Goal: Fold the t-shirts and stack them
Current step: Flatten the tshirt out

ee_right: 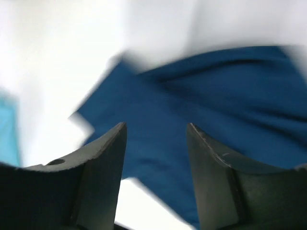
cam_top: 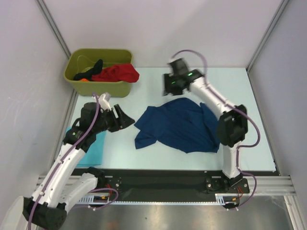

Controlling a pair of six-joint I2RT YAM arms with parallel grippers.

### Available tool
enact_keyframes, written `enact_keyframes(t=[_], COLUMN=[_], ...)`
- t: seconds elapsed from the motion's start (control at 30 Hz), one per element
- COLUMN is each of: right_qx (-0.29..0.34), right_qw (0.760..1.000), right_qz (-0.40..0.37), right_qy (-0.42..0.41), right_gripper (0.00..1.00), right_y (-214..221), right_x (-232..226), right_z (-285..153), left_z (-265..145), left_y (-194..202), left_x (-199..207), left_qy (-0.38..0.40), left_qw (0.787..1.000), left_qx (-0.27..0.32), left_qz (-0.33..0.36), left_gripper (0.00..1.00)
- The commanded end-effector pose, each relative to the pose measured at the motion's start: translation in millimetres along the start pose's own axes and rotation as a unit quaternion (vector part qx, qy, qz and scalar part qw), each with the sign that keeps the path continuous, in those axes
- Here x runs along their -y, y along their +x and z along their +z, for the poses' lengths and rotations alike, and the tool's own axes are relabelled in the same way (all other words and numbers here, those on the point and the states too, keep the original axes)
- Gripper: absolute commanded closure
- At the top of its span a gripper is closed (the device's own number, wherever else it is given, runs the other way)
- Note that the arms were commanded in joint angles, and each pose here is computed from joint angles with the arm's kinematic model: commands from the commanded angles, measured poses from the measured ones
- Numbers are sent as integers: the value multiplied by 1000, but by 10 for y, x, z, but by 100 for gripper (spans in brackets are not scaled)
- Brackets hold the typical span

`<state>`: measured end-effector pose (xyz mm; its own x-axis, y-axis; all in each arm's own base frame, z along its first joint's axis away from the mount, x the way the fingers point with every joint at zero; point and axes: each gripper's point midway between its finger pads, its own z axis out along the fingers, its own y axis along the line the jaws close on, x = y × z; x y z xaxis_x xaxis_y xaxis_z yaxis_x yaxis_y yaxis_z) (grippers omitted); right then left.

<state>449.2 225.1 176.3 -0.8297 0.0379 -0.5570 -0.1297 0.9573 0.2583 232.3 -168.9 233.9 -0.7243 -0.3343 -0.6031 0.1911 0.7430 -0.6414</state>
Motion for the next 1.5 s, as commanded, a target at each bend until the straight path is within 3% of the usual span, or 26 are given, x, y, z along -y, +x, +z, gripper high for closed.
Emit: enact_keyframes(t=[0.0,0.07,0.17,0.2,0.3,0.43,0.63,0.9,1.07,1.17,1.33,1.4,1.47], right_qx=[46,36,-26,-10,-65,-84,-93,-92,-104,-99,-94,-65,-54], right_qw=[992,987,985,985,983,981,978,979,978,978,976,981,986], right_qz=[-50,-82,-115,-120,-147,-164,-178,-174,-175,-184,-198,-178,-152], right_qy=[-103,-133,-125,-126,-92,-61,-63,-61,-51,-27,22,27,33], right_gripper=[43,43,42,42,42,46,52,53,54,66,69,90,100], right_y=[186,445,935,830,1199,1447,1676,1763,1878,1921,1938,1614,1381], right_x=[-1152,-1690,-1966,-2105,-2059,-1986,-2022,-2092,-2060,-1988,-1795,-1812,-1743], right_z=[-64,153,584,539,778,927,1083,1124,1226,1344,1437,1271,1057], left_z=[-162,-312,-514,-589,-779,-851,-717,-713,-692,-665,-618,-528,-414], left_y=[80,-46,-194,-247,-245,-97,123,139,191,215,305,401,508], left_x=[-241,-278,-404,-394,-474,-588,-754,-741,-751,-748,-759,-801,-762], left_qy=[-51,-59,-115,-123,-149,-161,-175,-170,-166,-163,-155,-150,-123], left_qw=[998,997,990,988,982,979,981,982,984,985,987,988,992], left_qx=[8,45,79,89,116,123,82,76,66,57,43,23,-4], left_qz=[-37,-33,-21,-18,-9,-15,-24,-17,-15,-16,-26,-31,-40], left_gripper=[33,33,36,38,40,41,38,36,30,24,16,18,27])
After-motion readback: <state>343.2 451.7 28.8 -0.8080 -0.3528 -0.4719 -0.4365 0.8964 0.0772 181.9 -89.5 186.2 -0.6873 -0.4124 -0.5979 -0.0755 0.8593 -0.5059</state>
